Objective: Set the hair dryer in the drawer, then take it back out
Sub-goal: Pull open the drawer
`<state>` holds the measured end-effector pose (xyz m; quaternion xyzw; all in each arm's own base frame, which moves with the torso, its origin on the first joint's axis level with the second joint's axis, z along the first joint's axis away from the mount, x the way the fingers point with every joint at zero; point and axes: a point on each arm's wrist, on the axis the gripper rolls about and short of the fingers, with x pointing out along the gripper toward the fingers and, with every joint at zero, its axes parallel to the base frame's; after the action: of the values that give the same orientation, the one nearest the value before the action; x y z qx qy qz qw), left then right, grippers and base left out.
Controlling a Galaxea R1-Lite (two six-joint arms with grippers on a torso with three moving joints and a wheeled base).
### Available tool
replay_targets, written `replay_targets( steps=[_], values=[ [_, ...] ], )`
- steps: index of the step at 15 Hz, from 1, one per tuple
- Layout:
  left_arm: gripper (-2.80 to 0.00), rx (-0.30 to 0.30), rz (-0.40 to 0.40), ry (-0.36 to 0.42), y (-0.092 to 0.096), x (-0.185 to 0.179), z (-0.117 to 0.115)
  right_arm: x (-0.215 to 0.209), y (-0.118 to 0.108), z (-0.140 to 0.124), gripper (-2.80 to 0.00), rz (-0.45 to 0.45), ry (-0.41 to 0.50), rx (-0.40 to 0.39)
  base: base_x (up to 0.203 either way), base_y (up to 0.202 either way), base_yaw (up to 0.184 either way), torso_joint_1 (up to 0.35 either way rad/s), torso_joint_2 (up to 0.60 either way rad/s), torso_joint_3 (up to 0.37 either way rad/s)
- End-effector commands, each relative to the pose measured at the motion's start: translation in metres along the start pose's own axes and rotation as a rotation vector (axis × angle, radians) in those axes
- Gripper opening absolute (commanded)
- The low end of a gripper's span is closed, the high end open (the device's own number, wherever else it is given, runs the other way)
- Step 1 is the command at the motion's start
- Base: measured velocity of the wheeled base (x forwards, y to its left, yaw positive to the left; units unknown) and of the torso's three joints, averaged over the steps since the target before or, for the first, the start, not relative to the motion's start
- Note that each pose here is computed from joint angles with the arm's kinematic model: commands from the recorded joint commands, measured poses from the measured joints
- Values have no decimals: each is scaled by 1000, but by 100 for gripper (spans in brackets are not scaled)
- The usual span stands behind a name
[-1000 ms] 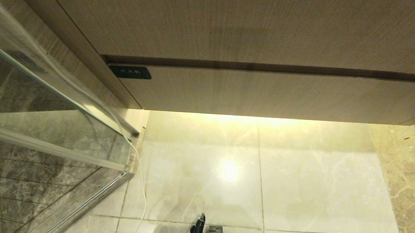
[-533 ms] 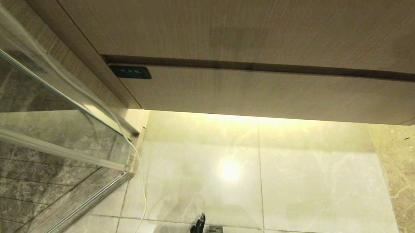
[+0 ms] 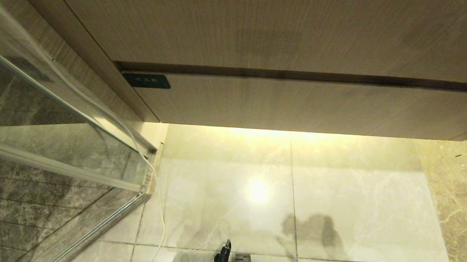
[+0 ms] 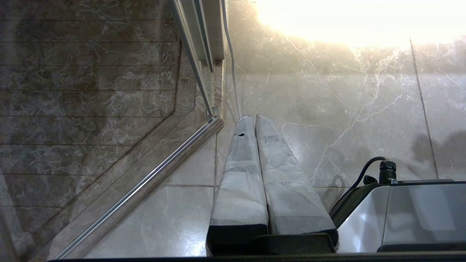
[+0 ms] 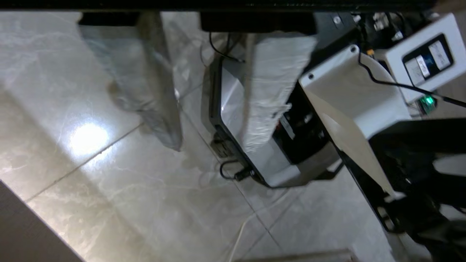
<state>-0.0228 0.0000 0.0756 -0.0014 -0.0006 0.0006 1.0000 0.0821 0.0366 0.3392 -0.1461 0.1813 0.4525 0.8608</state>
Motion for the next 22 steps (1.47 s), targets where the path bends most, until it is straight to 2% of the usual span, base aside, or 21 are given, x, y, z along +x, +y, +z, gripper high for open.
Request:
replay_targets(
  steps=[1,3,6,7,10,13,18,20,22],
  values=[
    [-280,0,0,1,0,0,0,17,-10,-6,0,22,66,-6,0,0,0,0,0,0],
    [-280,0,0,0,0,0,0,24,-14,-13,0,-32,129,-127,0,0,0,0,0,0],
    [-280,0,0,1,0,0,0,32,-31,-16,0,-228,286,-453,0,0,0,0,0,0],
    [-280,0,0,0,0,0,0,38,-41,-16,0,-277,336,-535,0,0,0,0,0,0],
    [-280,0,0,0,0,0,0,54,-63,-7,0,-369,295,-620,0,0,0,0,0,0],
    [-280,0,0,0,0,0,0,72,-85,-1,0,-432,254,-789,0,0,0,0,0,0],
    [-280,0,0,0,0,0,0,95,-109,-14,0,-430,184,-849,0,0,0,0,0,0],
    [-280,0,0,0,0,0,0,104,-119,-13,0,-404,156,-880,0,0,0,0,0,0],
    [-280,0,0,1,0,0,0,111,-127,-11,0,-425,131,-898,0,0,0,0,0,0]
  ],
)
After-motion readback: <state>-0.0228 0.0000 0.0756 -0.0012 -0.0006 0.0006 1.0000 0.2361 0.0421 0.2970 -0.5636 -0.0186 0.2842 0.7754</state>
